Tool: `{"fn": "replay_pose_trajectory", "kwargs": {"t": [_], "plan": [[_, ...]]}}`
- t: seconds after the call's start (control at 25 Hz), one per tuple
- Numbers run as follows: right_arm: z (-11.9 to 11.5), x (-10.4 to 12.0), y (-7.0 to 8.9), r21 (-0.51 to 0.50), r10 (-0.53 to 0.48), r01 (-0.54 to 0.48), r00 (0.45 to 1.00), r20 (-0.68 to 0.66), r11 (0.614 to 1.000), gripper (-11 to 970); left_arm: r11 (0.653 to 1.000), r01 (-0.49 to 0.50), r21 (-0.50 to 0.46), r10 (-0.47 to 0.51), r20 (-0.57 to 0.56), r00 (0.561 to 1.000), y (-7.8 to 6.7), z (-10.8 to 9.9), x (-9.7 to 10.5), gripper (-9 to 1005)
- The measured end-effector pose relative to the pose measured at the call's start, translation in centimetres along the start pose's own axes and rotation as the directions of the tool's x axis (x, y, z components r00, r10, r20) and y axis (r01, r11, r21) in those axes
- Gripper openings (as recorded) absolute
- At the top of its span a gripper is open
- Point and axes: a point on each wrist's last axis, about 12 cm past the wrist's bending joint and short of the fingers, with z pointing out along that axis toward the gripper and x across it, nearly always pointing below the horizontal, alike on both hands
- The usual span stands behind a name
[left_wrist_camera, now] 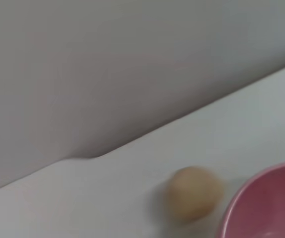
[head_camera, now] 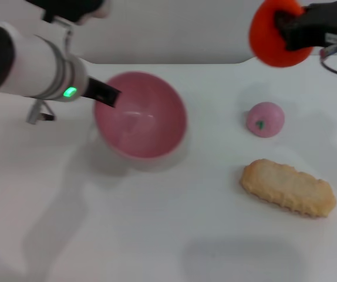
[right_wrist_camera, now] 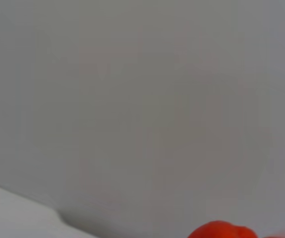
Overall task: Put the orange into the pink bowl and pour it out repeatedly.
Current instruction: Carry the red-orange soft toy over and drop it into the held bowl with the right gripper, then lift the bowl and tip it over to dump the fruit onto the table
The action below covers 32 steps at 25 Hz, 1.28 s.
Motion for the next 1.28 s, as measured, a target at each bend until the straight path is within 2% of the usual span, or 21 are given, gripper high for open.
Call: {"fn": "replay_pose_trajectory", "kwargs": {"t": [0.08, 0.32, 0.72, 0.96, 1.16, 1.2, 1.24, 1.28], "plan": [[0.4, 0.0, 1.0, -0.031, -0.005, 0.005, 1.000, -0.008, 1.000, 103, 0.999, -0.026, 0.041, 0.025, 0.009, 1.000, -1.3, 0.4, -0.4, 42], [1.7, 0.2, 3.2, -0.104, -0.024, 0.020, 0.999, -0.029, 0.994, 80, 0.993, -0.044, 0.111, 0.040, 0.041, 0.998, -3.0, 0.8, -1.2, 42], [3.7, 1.2, 4.9, -0.180, -0.010, -0.001, 0.998, -0.063, 0.984, 54, 0.990, -0.053, 0.129, 0.045, 0.065, 0.997, -3.3, 0.8, -1.5, 42], [4.1, 1.2, 5.4, -0.201, -0.016, 0.003, 0.998, -0.067, 0.980, 134, 0.990, -0.060, 0.130, 0.051, 0.070, 0.996, -3.3, 0.7, -1.6, 42], [3.8, 1.1, 5.0, -0.184, 0.013, -0.023, 0.999, -0.053, 0.983, 351, 0.990, -0.062, 0.130, 0.053, 0.071, 0.996, -3.3, 0.7, -1.6, 42], [3.6, 1.0, 4.3, -0.161, 0.039, -0.046, 0.998, -0.044, 0.986, 423, 0.986, -0.110, 0.129, 0.099, 0.084, 0.992, -3.7, 0.7, -1.7, 42], [3.4, 0.9, 3.4, -0.126, 0.072, -0.076, 0.997, -0.035, 0.989, 494, 0.986, -0.110, 0.129, 0.099, 0.084, 0.992, -3.7, 0.7, -1.7, 42], [2.9, 0.8, 2.1, -0.080, 0.107, -0.108, 0.994, -0.022, 0.991, 566, 0.973, -0.195, 0.121, 0.183, 0.103, 0.978, -4.3, 0.5, -1.7, 42]]}}
